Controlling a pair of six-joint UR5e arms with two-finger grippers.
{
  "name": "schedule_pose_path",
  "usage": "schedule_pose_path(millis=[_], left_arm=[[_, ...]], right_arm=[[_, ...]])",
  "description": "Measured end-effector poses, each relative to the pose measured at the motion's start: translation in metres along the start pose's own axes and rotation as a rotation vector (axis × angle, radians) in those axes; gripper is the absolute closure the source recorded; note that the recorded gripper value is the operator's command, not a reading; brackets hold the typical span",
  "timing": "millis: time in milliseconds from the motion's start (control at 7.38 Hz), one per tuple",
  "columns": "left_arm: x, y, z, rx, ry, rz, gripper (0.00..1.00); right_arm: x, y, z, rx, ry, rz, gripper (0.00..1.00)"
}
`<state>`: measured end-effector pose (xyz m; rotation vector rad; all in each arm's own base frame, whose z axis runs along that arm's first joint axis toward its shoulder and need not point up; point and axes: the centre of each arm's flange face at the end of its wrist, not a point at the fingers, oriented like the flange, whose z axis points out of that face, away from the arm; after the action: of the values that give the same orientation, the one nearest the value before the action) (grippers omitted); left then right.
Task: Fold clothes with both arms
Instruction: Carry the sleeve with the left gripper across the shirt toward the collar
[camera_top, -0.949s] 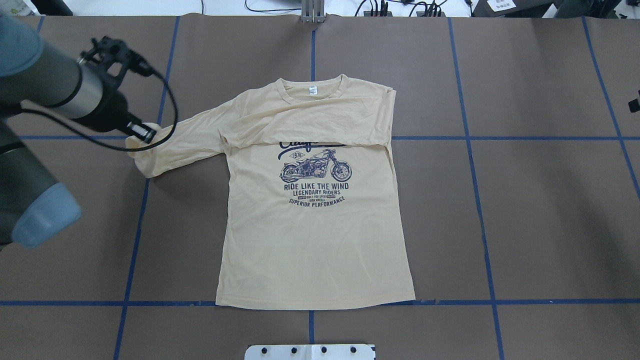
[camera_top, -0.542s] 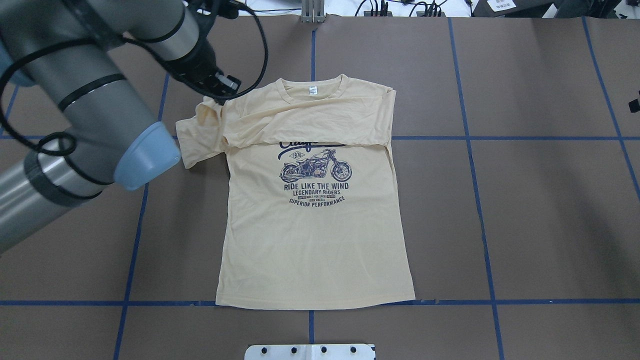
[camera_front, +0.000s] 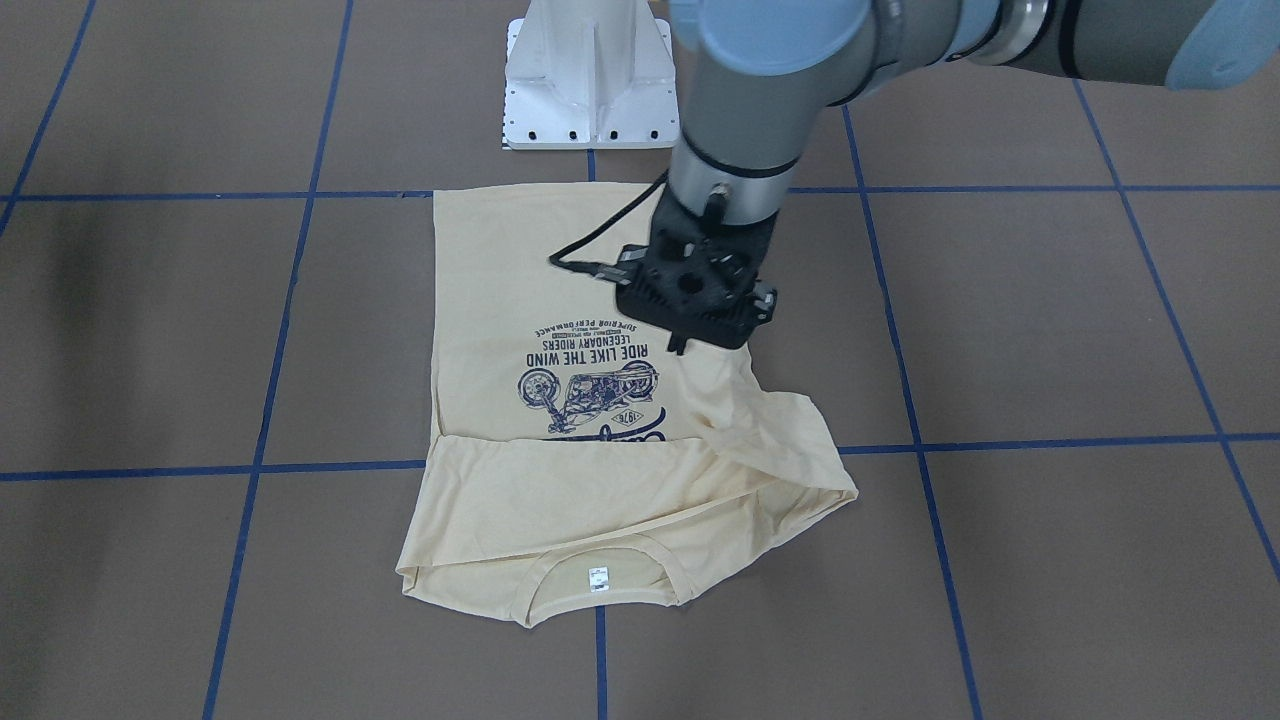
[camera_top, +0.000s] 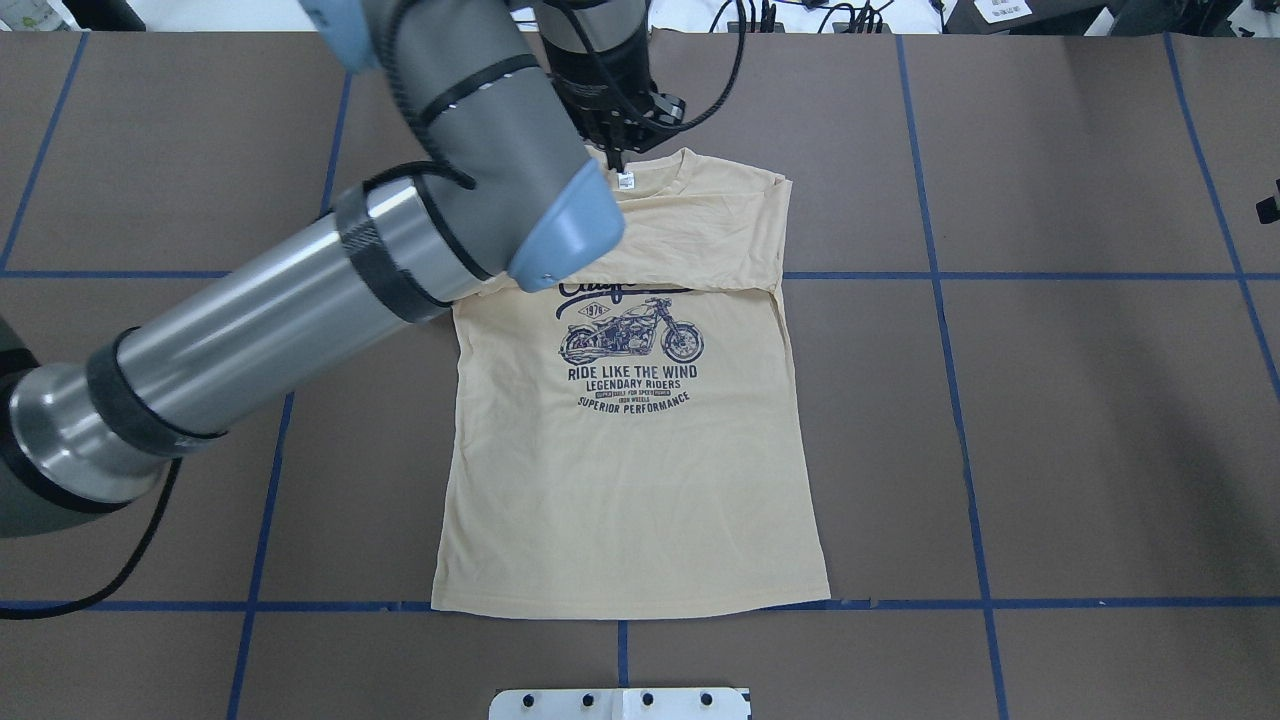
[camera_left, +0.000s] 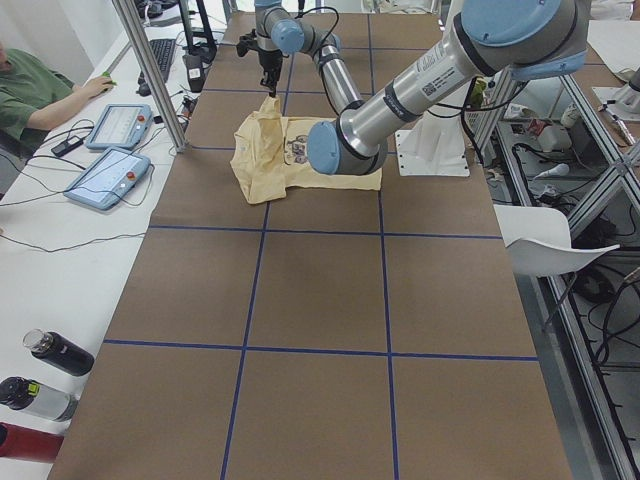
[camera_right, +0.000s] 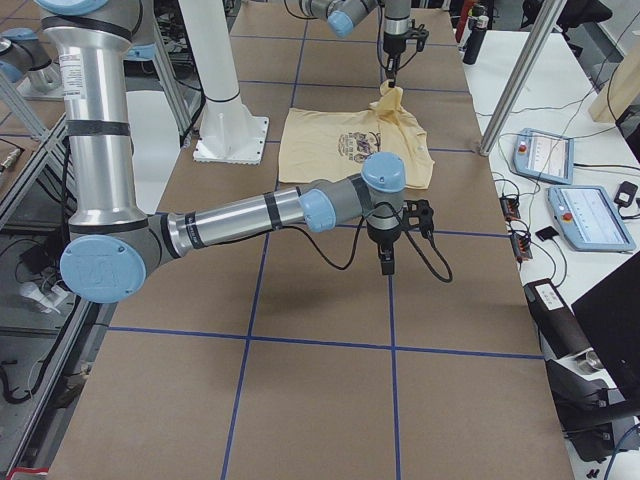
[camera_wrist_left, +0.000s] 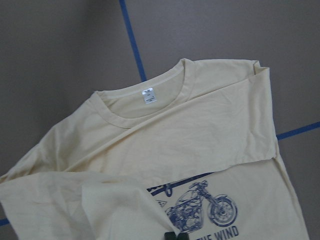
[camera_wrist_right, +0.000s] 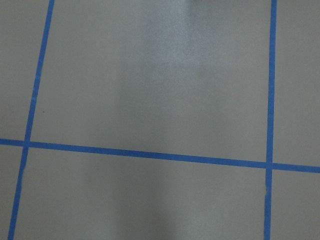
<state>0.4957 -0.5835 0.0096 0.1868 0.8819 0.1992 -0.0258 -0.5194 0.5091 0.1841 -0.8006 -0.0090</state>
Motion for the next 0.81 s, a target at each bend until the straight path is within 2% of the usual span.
schedule_pose_path(millis=[136,271,407,678,814], left_arm=[[0.039,-0.005,0.030,-0.006,0.033,-0.057,1.00],[0.071,-0.008,0.058,-0.006,0.056,-0.124,0.06],[0.093,-0.005,0.074,0.006,0.079,-0.194,0.00],[0.121,0.002,0.078,0.042,0.188,-0.329,0.00],[0.124,0.004,0.077,0.052,0.219,-0.332,0.00]], right_arm=[[0.000,0.000,0.000,0.000,0.000,0.000,0.00],[0.000,0.000,0.000,0.000,0.000,0.001,0.00],[-0.001,0.000,0.000,0.000,0.000,0.001,0.00],[-0.004,-0.002,-0.001,0.003,-0.003,0.014,0.00],[-0.011,-0.005,-0.001,0.015,-0.014,0.047,0.00]])
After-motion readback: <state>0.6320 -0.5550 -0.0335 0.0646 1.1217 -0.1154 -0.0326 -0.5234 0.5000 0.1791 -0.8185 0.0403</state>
